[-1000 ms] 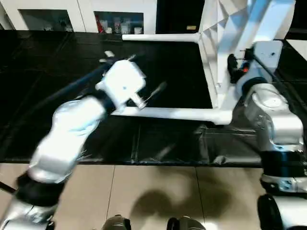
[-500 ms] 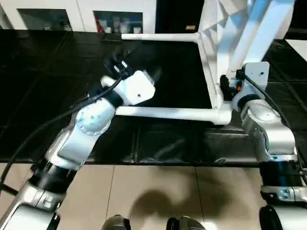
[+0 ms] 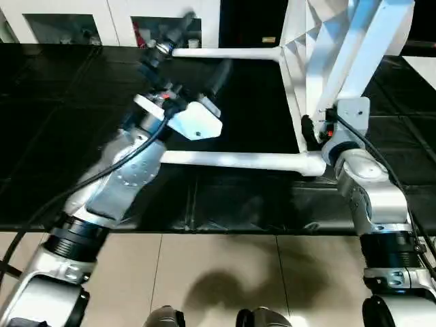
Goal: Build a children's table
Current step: Flip table
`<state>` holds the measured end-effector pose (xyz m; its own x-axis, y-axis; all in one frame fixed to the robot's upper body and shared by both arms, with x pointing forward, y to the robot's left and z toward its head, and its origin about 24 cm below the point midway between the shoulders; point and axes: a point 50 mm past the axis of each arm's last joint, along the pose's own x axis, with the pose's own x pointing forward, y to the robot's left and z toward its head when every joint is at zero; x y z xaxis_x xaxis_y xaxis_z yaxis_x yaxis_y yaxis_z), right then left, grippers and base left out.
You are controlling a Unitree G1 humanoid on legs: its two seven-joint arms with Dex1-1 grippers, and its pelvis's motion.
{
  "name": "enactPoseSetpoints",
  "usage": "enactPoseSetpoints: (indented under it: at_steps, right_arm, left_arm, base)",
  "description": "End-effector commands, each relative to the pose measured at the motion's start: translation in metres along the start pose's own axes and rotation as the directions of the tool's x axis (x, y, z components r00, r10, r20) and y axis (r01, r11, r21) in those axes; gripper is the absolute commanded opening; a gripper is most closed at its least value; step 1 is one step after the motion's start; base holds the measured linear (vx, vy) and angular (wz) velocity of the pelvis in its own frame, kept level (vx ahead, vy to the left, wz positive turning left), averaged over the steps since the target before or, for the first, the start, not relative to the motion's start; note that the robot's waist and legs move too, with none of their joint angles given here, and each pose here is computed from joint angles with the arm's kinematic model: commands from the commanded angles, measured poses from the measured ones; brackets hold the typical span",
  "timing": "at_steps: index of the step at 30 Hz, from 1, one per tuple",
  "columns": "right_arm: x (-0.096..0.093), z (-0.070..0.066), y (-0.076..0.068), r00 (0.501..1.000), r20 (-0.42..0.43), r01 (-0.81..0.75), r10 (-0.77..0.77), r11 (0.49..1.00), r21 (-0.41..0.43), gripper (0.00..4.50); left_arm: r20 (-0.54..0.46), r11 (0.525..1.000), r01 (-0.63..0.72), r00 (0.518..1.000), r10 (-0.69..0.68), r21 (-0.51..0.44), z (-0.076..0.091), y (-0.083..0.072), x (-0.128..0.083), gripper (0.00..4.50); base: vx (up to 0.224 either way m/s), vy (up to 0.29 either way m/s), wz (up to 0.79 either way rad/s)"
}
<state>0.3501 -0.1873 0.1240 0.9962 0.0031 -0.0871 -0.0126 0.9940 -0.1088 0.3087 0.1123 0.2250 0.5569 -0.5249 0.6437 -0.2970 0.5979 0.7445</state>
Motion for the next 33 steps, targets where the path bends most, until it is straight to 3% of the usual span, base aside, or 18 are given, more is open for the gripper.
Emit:
enactPoseSetpoints:
  at_steps: [1,3,7,8,14,15,19,20,23,26,33]
  right_arm:
    - [0.002,0.005,0.001,1.0,0.017,-0.019,0.02,1.0,-0.022,3.47]
    - [0.002,0.007,0.001,1.0,0.02,-0.02,0.021,0.999,-0.032,3.05]
    - [0.001,0.006,0.001,1.0,0.003,-0.016,0.016,0.999,-0.033,2.83]
    - [0.001,0.006,0.001,1.0,0.001,-0.016,0.016,0.999,-0.031,2.61]
    - [0.0,0.007,0.001,1.0,0.007,-0.02,0.021,0.998,-0.056,2.25]
    - [0.0,0.008,0.0,1.0,0.01,-0.02,0.02,0.998,-0.06,2.2]
    - [0.001,0.01,-0.001,1.0,0.015,-0.015,0.016,0.997,-0.071,2.09]
    - [0.001,0.01,-0.002,1.0,0.015,-0.014,0.015,0.997,-0.074,2.02]
    - [0.001,0.01,-0.002,1.0,0.011,-0.012,0.013,0.995,-0.094,1.91]
    - [0.001,0.011,-0.004,1.0,0.007,-0.005,0.006,0.994,-0.11,1.88]
    - [0.001,0.022,-0.015,1.0,0.02,0.007,-0.002,0.973,-0.23,1.87]
  left_arm:
    - [0.0,0.996,-0.056,0.998,0.056,0.064,-0.004,0.013,0.011,4.5]
    - [-0.013,0.989,-0.091,0.996,0.093,0.116,-0.01,0.023,0.025,4.5]
    - [0.006,0.98,-0.129,0.992,0.129,0.155,-0.012,0.03,0.041,4.5]
    - [0.011,0.977,-0.136,0.991,0.136,0.167,-0.013,0.031,0.043,4.5]
    - [-0.056,0.978,-0.11,0.991,0.122,0.18,-0.027,0.03,0.053,4.5]
    - [-0.071,0.978,-0.109,0.99,0.123,0.18,-0.031,0.031,0.055,4.21]
    - [-0.075,0.978,-0.119,0.988,0.133,0.172,-0.035,0.036,0.062,4.08]
    - [-0.076,0.978,-0.118,0.988,0.133,0.174,-0.036,0.037,0.063,3.78]
    - [-0.077,0.98,-0.107,0.99,0.121,0.166,-0.037,0.037,0.067,3.66]
    - [-0.064,0.988,-0.075,0.994,0.084,0.137,-0.035,0.032,0.069,3.26]
    - [-0.109,0.995,-0.037,0.993,0.047,0.091,-0.041,0.032,0.07,2.95]
  base:
    - [0.0,0.0,0.0]
    - [0.0,0.0,0.0]
    - [0.0,0.0,0.0]
    - [0.0,0.0,0.0]
    - [0.0,0.0,0.0]
    - [0.0,0.0,0.0]
    - [0.0,0.0,0.0]
    - [0.0,0.0,0.0]
    - [0.0,0.0,0.0]
    - [0.0,0.0,0.0]
    - [0.0,0.0,0.0]
